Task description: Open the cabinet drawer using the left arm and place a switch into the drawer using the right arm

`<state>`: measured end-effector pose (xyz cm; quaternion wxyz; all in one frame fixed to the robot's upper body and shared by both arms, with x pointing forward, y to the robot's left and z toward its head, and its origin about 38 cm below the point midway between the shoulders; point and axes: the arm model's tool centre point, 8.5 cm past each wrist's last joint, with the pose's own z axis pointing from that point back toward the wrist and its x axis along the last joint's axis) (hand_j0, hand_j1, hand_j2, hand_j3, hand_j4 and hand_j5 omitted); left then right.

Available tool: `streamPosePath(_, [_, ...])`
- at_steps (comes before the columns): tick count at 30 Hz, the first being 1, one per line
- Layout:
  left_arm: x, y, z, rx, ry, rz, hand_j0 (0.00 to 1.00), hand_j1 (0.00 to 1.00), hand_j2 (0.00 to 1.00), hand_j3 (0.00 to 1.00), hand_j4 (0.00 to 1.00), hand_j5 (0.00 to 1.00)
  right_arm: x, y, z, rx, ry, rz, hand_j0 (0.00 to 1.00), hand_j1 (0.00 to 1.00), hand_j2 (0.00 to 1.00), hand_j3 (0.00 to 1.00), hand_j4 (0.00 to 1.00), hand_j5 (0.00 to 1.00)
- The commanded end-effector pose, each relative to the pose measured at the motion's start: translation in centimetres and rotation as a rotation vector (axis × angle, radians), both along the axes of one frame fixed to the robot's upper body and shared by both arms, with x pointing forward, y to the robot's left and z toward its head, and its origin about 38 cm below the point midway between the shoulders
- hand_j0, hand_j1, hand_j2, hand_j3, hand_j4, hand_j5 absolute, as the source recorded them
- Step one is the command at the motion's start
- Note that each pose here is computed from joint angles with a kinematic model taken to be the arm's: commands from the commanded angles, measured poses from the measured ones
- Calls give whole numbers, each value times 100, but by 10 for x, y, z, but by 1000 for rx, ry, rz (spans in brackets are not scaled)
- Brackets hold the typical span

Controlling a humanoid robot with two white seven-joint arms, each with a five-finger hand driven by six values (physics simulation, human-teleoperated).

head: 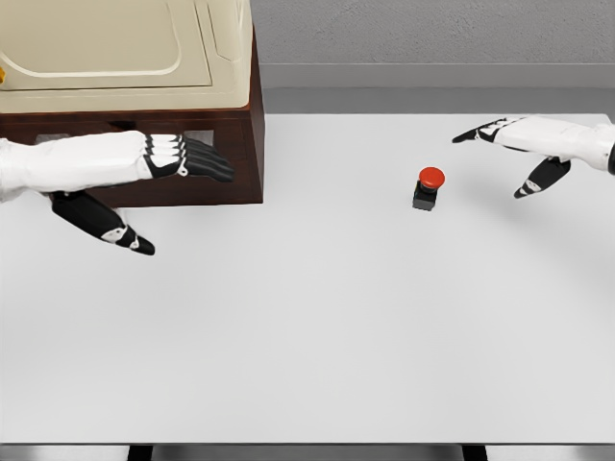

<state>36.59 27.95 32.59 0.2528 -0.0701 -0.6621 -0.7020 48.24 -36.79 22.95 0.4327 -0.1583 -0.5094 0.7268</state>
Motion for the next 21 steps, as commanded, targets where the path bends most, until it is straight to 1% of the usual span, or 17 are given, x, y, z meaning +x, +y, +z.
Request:
streamPosePath(1, [-2, 7, -2, 25, 17, 15, 100, 100, 100, 100, 100, 100, 0, -1, 1, 5, -1, -4, 100, 100, 100, 100, 100, 100])
streamPosePath(2, [-1, 11, 6, 42, -2, 23, 100, 100, 100, 100, 100, 100, 0, -2, 1, 5, 0, -7, 100, 100, 100, 100, 100, 100])
streamPosePath(3, [-1, -3, -7, 112, 44, -28, 100, 100, 100, 100, 100, 100, 0, -2, 2, 4, -2, -3, 100, 100, 100, 100, 100, 100])
streamPosePath(4, [0, -8, -7, 140, 49, -47, 100, 100, 100, 100, 100, 100, 0, -2, 2, 3, -3, -1, 100, 100, 100, 100, 100, 100])
streamPosePath(5, [2, -14, 1, 154, 36, -64, 100, 100, 100, 100, 100, 100, 0, -3, 3, 0, -5, -1, 100, 100, 100, 100, 100, 100])
streamPosePath(6, [2, -18, 0, 183, 42, -80, 100, 100, 100, 100, 100, 100, 0, -4, 4, 1, -6, -2, 100, 100, 100, 100, 100, 100])
streamPosePath(8, [1, -20, -10, 246, 80, -98, 100, 100, 100, 100, 100, 100, 0, -4, 4, 2, -6, -7, 100, 100, 100, 100, 100, 100])
streamPosePath(9, [0, -18, -12, 260, 90, -96, 100, 100, 100, 100, 100, 100, 1, -2, 5, 1, -9, -3, 100, 100, 100, 100, 100, 100])
streamPosePath(11, [0, -3, 0, 268, 67, -53, 100, 100, 100, 100, 100, 100, 1, 2, 2, -6, 0, 7, 100, 100, 100, 100, 100, 100])
streamPosePath(14, [0, 1, 10, 241, 66, -38, 100, 100, 100, 100, 100, 100, 2, 9, 4, 1, -8, 30, 100, 100, 100, 100, 100, 100])
streamPosePath(15, [1, 0, 17, 227, 59, -38, 100, 100, 100, 100, 100, 100, 3, 16, 4, 3, -10, 43, 100, 100, 100, 100, 100, 100])
streamPosePath(17, [1, -1, 18, 226, 58, -40, 100, 100, 100, 100, 100, 100, 7, 32, 2, 4, -7, 75, 100, 100, 100, 100, 100, 100])
streamPosePath(18, [1, 0, 16, 227, 63, -38, 100, 100, 100, 100, 100, 100, 9, 38, 3, -7, -5, 90, 100, 100, 100, 100, 100, 100])
streamPosePath(19, [1, 0, 16, 227, 63, -37, 100, 100, 100, 100, 100, 100, 9, 41, 3, -11, -4, 100, 100, 100, 100, 100, 100, 100])
streamPosePath(21, [1, 0, 13, 229, 69, -39, 100, 100, 100, 100, 100, 100, 3, 58, 6, -19, -16, 155, 100, 100, 100, 100, 100, 100])
